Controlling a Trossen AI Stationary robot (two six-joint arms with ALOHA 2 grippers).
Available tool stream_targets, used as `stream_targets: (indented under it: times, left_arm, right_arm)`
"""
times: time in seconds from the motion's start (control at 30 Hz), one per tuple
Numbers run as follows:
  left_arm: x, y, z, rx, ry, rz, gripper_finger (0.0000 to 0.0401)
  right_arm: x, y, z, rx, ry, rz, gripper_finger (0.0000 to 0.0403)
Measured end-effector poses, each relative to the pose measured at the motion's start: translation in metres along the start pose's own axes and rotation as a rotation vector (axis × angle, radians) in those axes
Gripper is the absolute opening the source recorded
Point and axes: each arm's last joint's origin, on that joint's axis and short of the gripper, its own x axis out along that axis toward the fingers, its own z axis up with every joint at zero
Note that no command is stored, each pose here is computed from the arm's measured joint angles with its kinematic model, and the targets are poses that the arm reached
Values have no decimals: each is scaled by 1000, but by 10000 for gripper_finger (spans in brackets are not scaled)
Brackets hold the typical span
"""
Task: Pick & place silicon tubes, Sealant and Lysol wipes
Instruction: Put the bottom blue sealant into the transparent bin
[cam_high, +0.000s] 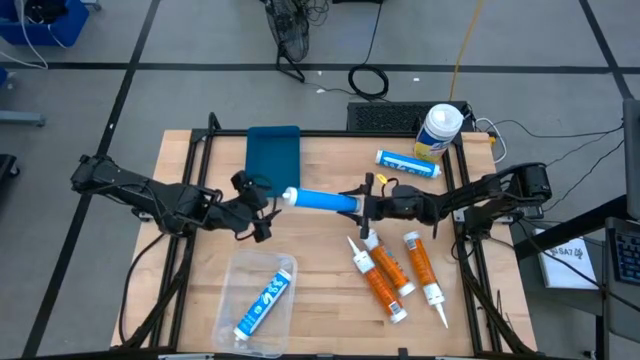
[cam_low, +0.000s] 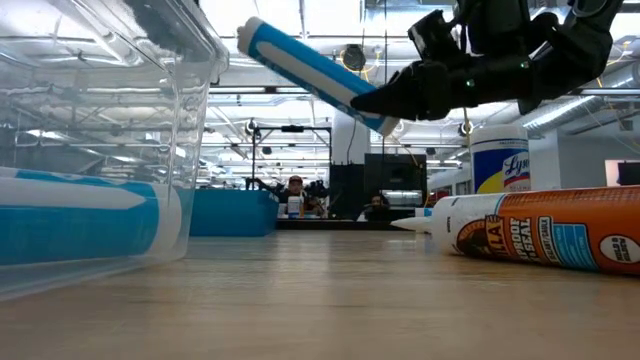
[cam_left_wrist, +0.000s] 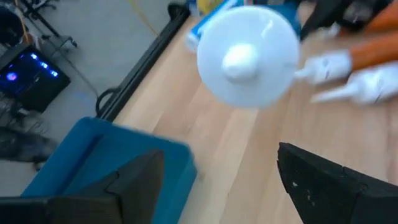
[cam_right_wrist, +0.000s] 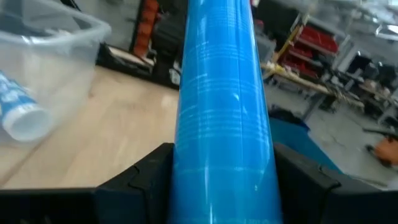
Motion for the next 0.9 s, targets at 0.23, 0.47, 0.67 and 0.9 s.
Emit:
stream_targets:
  times: [0.23,0.47,0.67,0.9]
  left_arm:
    - [6,-4,23,18,-177,-75,308]
    - [23,-15,39,87,-311,-192,293]
    - [42,-19,43,111,-355,-180,290]
    - [50,-22,50,153,-440,-248,290]
  right_arm:
    - [-1,-4,14,-55,-156,-17,209]
    - [-2,-4,20,-71,-231,19,209]
    - [-2,-4,20,-78,-230,20,209]
    - [-2,-4,19,-79,-220,24,209]
